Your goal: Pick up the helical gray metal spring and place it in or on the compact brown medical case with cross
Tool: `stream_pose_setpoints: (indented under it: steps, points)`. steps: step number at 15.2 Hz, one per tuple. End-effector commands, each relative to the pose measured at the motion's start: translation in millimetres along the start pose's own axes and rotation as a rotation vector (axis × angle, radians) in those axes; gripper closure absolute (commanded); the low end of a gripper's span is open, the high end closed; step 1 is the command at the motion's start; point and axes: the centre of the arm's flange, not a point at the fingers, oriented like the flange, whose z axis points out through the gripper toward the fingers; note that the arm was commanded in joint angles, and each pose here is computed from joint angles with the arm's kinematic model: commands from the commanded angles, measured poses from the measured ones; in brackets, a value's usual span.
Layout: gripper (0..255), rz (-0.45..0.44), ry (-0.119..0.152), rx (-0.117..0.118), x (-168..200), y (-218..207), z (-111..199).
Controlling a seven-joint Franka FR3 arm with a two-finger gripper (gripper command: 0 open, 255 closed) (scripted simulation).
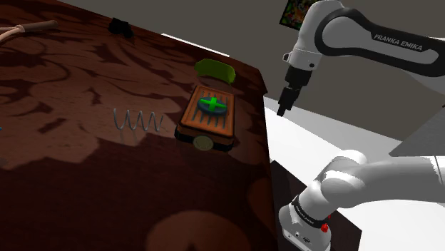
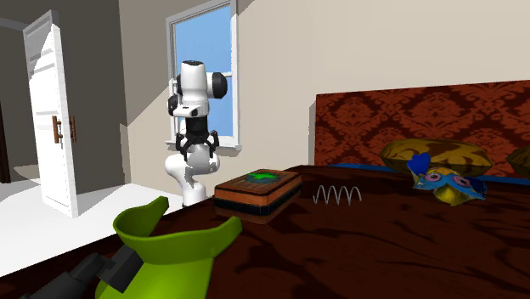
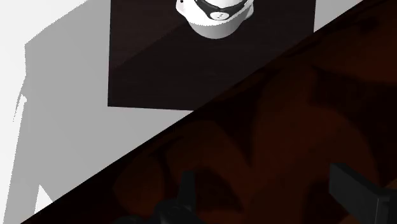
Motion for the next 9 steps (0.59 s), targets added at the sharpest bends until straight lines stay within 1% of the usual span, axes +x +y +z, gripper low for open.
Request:
stream_pose_setpoints:
  steps: [1, 9]
  points:
    - [0, 0.0, 0.0, 0.0, 0.0, 0.0, 0.0]
    - [0, 0.052, 0.042, 0.014, 52.7, -84.1, 14.3]
